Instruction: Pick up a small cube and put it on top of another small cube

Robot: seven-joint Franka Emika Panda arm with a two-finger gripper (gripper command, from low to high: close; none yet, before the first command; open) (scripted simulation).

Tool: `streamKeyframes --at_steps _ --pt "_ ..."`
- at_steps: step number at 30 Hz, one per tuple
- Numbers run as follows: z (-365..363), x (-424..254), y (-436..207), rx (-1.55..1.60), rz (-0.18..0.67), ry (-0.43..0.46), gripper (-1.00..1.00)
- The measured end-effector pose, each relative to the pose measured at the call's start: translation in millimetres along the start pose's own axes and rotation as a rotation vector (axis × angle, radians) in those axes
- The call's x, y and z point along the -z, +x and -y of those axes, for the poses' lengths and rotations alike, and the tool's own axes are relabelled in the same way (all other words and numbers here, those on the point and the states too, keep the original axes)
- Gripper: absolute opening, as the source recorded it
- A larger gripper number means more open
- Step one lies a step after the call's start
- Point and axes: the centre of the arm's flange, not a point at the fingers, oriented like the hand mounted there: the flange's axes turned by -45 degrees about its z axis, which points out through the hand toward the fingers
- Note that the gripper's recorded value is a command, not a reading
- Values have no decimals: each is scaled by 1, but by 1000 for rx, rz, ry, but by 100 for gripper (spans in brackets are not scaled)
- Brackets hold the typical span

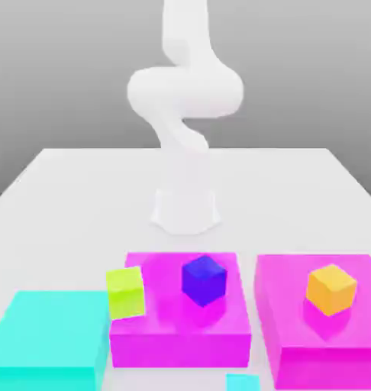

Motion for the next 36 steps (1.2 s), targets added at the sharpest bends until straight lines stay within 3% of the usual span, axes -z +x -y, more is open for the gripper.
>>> streamKeyframes --at_steps 14,28,33,34,36 --pt "33 -247 -45 -32 357 13 0" --pt "65 -445 -204 -43 704 -32 0" --pt "66 -499 -258 -43 735 -40 0" --pt "66 -505 -264 -43 736 -40 -100" --pt "66 -505 -264 -43 735 -40 -100"
